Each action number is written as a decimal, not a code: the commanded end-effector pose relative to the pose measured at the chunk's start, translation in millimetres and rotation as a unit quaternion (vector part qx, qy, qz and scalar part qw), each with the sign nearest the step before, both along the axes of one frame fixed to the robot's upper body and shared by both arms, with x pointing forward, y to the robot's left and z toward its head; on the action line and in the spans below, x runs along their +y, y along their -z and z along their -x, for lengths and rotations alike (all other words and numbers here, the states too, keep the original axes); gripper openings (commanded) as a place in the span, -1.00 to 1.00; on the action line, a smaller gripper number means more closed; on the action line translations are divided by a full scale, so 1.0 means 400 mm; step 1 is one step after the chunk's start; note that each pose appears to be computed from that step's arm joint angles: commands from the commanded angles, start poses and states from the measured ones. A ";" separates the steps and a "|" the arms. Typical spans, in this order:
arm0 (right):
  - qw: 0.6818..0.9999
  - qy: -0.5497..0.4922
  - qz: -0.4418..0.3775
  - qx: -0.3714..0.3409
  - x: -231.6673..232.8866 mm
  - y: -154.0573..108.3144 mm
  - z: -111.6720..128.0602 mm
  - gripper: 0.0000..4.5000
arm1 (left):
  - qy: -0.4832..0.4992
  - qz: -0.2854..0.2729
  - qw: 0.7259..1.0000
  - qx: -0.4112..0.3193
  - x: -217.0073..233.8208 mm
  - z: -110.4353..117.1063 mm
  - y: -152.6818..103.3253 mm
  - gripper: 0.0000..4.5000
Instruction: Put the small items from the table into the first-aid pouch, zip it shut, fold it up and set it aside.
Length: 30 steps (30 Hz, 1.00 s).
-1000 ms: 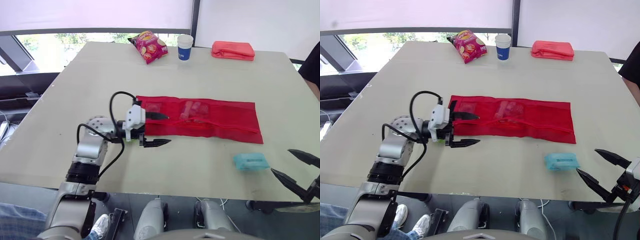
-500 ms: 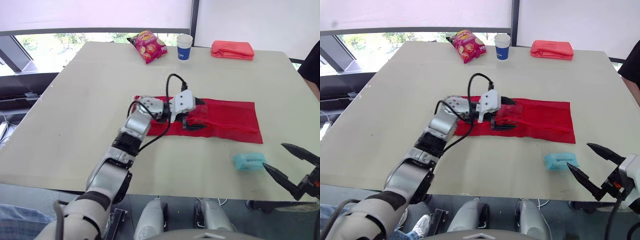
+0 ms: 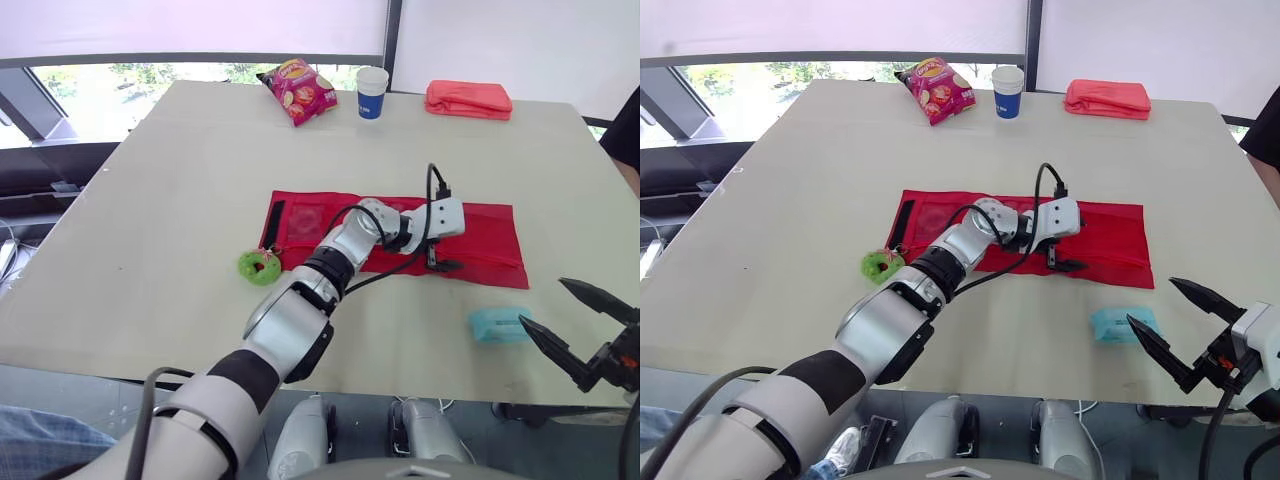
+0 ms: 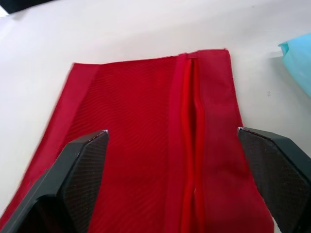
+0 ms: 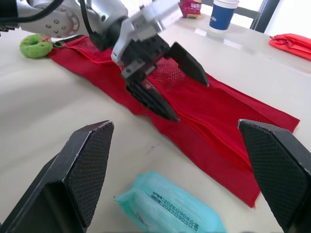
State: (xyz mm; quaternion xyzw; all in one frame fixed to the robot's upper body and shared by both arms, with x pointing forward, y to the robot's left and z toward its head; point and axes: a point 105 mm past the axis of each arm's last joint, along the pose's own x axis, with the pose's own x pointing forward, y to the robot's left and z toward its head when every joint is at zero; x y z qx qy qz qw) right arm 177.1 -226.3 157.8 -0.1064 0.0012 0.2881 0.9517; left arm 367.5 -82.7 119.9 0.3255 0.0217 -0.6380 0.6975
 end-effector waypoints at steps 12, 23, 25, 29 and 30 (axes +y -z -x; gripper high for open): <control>0.999 -0.004 0.010 -0.030 0.016 -0.018 -0.007 1.00 | -0.114 -0.041 0.990 0.078 0.128 -0.049 0.111 -0.39; 0.999 -0.035 0.004 -0.026 0.045 -0.008 -0.017 1.00 | -0.154 -0.017 0.984 0.092 0.332 -0.040 0.100 -0.96; 0.999 -0.037 0.005 -0.025 0.044 -0.008 -0.017 1.00 | -0.153 -0.019 0.984 0.090 0.358 -0.024 0.090 -0.96; 0.999 -0.039 0.007 -0.024 0.043 -0.007 -0.018 1.00 | -0.156 -0.016 0.984 0.082 0.417 0.014 0.045 -0.96; 0.999 -0.040 0.007 -0.024 0.046 -0.007 -0.019 1.00 | -0.149 -0.011 0.985 0.085 0.421 0.027 0.033 -0.96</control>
